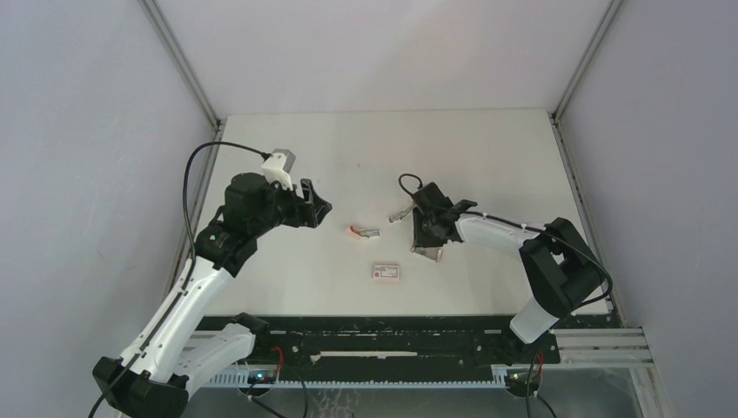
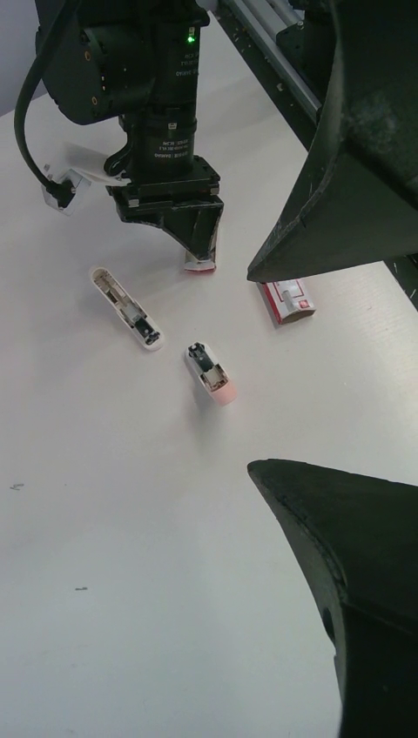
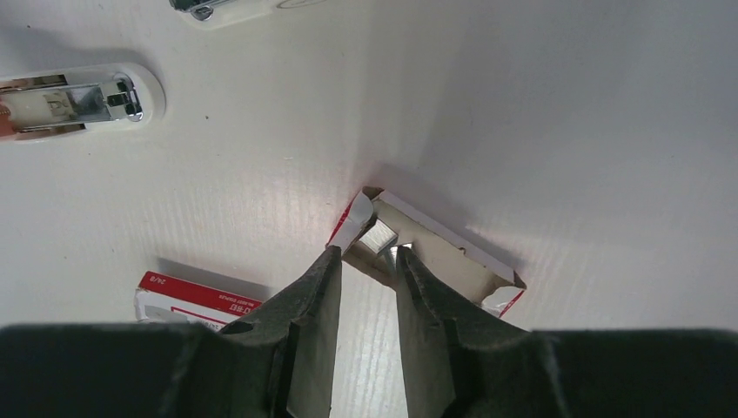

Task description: Load the staples into the stapler

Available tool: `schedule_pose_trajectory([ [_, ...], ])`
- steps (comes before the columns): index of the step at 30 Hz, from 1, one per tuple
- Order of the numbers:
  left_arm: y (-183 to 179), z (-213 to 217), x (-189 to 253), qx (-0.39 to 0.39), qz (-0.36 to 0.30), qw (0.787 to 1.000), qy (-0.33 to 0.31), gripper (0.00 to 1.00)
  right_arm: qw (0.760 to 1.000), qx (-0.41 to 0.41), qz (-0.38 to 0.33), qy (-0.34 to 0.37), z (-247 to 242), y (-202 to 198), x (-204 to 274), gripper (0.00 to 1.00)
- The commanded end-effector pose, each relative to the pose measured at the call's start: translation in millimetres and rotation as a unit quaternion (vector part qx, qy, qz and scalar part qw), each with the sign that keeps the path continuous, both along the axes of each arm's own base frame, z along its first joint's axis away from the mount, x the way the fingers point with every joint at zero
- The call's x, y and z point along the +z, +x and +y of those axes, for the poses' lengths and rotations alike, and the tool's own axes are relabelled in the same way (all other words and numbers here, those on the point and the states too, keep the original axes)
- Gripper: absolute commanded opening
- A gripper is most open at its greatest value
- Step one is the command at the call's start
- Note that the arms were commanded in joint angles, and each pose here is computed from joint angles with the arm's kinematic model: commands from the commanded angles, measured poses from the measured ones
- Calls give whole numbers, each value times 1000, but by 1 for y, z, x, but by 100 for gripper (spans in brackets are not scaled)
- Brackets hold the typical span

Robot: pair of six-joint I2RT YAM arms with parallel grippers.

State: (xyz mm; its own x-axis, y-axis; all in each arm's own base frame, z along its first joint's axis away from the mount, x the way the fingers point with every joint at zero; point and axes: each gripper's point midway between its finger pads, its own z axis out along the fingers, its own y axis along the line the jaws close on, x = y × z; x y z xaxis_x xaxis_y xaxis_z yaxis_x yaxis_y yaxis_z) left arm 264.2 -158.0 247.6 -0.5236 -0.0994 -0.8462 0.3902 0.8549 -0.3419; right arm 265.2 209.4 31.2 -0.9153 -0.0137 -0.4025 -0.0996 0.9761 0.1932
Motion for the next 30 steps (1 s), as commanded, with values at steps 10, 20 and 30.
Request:
schedule_pose_trajectory([
  [10,3,3,-3,2,-6,1000,10,79,999,-46,-1,12,8,4,-4,29],
  [20,3,3,-3,1,-5,1000,11,79,999,-52,2,4,8,3,-7,30],
  [30,3,3,-2,1,-6,1000,11,79,998,-55,2,-8,6,3,-10,31],
])
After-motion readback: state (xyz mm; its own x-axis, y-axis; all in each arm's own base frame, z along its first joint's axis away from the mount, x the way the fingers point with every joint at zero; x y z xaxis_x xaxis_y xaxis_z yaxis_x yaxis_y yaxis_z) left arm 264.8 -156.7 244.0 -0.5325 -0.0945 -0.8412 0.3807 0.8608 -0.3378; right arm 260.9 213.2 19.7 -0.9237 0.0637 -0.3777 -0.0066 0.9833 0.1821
